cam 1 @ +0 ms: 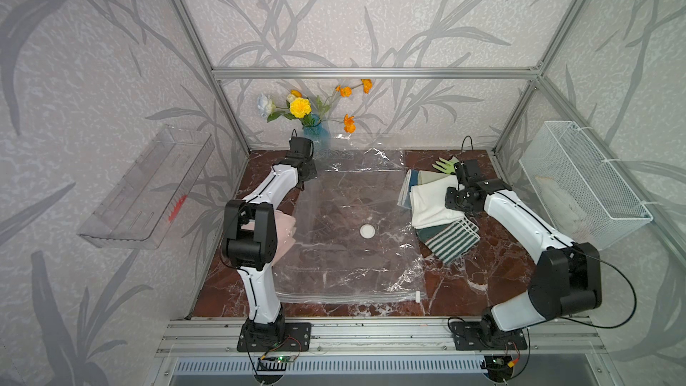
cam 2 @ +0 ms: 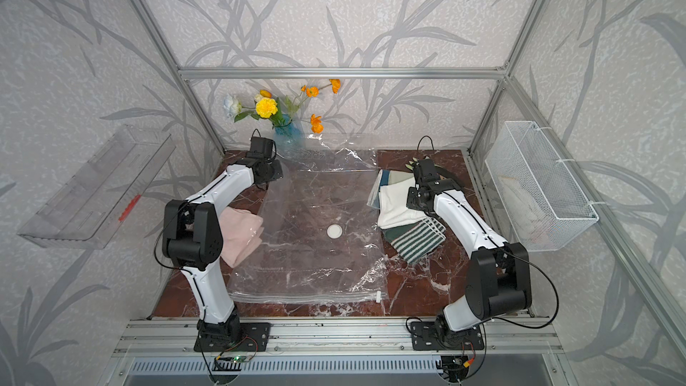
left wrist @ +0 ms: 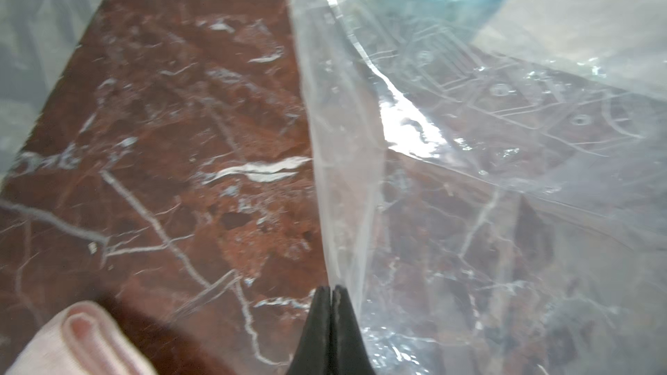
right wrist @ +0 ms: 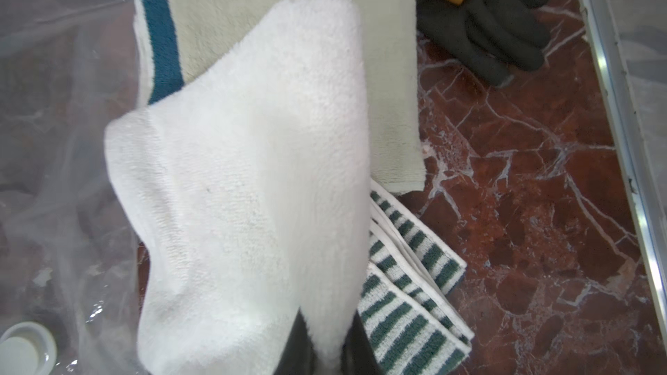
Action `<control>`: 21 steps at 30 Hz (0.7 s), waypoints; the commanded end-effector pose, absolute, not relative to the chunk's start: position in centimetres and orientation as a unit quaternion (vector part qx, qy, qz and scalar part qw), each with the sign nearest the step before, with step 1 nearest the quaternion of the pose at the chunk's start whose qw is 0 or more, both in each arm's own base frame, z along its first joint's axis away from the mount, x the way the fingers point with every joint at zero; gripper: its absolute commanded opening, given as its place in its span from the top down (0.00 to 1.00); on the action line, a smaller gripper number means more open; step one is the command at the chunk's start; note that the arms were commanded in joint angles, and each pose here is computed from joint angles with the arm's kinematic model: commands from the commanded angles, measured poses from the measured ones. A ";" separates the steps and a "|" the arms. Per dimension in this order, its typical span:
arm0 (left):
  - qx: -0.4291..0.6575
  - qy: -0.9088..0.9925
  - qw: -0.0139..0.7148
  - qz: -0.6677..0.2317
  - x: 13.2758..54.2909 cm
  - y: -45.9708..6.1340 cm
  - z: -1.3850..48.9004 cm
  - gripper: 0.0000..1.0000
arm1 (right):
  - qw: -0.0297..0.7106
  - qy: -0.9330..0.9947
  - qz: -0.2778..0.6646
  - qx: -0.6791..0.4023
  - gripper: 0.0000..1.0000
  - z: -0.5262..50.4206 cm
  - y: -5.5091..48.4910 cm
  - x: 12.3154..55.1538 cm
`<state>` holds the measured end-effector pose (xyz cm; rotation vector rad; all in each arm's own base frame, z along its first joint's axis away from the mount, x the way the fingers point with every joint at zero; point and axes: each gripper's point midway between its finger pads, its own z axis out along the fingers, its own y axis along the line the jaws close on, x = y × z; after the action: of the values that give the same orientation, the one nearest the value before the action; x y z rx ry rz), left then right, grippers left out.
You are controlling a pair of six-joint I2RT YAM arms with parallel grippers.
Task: Place the folded towel into the vacuum bag
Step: Place the towel in the vacuum bag, then pick up the towel from the vacuum bag.
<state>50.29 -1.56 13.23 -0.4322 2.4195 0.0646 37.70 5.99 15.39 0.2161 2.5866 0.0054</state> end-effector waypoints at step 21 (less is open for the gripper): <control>-0.245 0.916 0.319 0.012 39.3 2.6 19.1 0.41 | 0.215 0.920 0.278 -0.176 1.00 19.6 33.8 33.2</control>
<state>42.01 2.97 19.56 -0.6847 2.3300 -0.0235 33.21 33.31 24.49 -0.6633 2.3931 0.5399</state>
